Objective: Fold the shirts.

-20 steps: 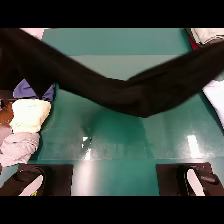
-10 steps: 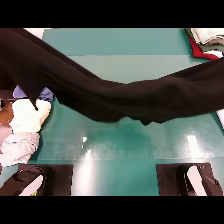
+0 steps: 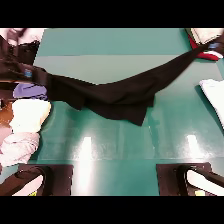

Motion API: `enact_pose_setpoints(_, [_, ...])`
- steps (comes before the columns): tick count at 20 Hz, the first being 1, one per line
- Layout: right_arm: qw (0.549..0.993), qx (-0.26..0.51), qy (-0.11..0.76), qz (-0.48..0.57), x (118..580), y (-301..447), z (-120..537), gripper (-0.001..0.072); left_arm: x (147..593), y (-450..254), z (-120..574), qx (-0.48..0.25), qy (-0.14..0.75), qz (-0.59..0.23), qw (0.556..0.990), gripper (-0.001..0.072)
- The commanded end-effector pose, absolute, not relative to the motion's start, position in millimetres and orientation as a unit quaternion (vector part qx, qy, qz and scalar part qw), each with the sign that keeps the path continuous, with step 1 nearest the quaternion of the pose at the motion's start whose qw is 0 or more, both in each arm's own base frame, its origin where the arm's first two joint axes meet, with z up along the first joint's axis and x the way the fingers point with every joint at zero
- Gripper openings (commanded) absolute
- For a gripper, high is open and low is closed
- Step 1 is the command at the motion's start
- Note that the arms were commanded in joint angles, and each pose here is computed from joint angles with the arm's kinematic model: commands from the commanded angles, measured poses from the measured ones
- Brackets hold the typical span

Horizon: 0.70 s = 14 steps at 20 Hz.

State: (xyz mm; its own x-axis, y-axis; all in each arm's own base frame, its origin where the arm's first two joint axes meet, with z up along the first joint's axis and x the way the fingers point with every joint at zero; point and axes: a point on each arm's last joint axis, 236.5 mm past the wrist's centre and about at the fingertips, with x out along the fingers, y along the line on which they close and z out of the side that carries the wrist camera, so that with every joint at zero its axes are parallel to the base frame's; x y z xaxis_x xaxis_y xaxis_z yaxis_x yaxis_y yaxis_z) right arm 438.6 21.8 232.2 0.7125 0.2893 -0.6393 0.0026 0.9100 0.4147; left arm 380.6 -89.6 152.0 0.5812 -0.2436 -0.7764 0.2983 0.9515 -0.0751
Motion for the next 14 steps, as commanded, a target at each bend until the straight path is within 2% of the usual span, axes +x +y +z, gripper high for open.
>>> enact_pose_setpoints(1, [0.911,0.16,0.37,0.082,502,59,164,0.0015,394,-92,91,0.016,0.479,-0.146,0.865,0.0029])
enact_pose_setpoints(6, [0.912,0.163,0.369,0.081,555,68,130,0.0018,396,-92,85,0.018,0.485,-0.145,0.862,0.0028])
enact_pose_setpoints(7, [0.912,0.163,0.368,0.08,562,64,132,0.0061,396,-92,85,0.018,0.485,-0.144,0.863,0.0028])
enact_pose_setpoints(9, [0.911,0.162,0.37,0.077,564,53,145,0.0512,396,-91,85,0.019,0.484,-0.144,0.863,0.0028])
enact_pose_setpoints(10, [0.909,0.161,0.376,0.076,560,46,151,0.0535,396,-91,85,0.019,0.485,-0.144,0.862,0.0028])
enact_pose_setpoints(12, [0.892,0.16,0.416,0.068,541,29,147,0.0532,396,-92,85,0.018,0.485,-0.145,0.862,0.0029])
enact_pose_setpoints(14, [0.848,0.163,0.5,0.066,505,21,117,0.0522,396,-92,85,0.018,0.485,-0.145,0.862,0.0029])
